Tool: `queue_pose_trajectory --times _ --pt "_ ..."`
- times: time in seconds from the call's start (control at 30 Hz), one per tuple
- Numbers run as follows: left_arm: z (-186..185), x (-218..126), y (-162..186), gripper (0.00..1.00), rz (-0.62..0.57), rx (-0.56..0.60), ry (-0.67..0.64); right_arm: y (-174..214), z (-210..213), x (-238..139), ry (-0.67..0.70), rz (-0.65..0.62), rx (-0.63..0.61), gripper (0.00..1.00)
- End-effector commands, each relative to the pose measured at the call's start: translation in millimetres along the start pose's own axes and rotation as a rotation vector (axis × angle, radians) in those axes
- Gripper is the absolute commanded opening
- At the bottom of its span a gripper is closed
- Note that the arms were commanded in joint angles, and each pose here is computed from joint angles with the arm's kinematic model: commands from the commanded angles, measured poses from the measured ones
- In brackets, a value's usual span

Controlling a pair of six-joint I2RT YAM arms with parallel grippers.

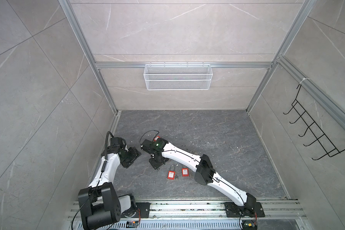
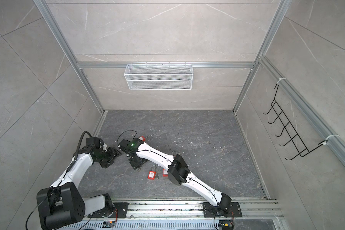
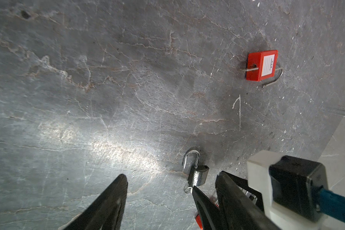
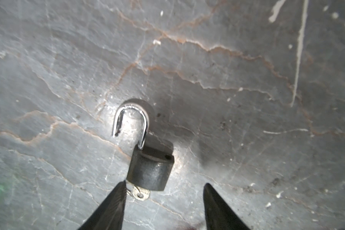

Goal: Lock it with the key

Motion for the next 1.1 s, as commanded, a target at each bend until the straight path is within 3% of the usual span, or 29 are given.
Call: queue_pose_trajectory --times 0.0,0.33,0.77,1.07 --pt "1.7 -4.2 1.7 0.73 -0.014 0.019 0.008 -1.7 1.1 15.5 -0.007 0.011 0.013 0.63" --pt "3.4 -3.9 2.4 0.73 -0.016 0.018 -0.003 -0.9 -7.6 22.6 0.003 0.030 0.033 0.61" --pt "4.5 -3.8 3.5 0.73 -0.015 0.020 -0.006 5.4 -9.1 28.1 0.018 0.076 -0.111 0.55" --pt "4.6 -4.0 4.1 0.73 -0.010 0.022 -0.001 1.8 -5.1 27.6 -0.013 0.048 -0.205 0.42"
Point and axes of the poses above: each gripper's point midway between its finger pads, its own x axis out along the fingers, its own z axis along the line the jaws close on, y = z × x, the point moved 10 cm from there along -x, back along the fingers, and after that the axes turned 14 degrees about -x, right-handed, at the moved point
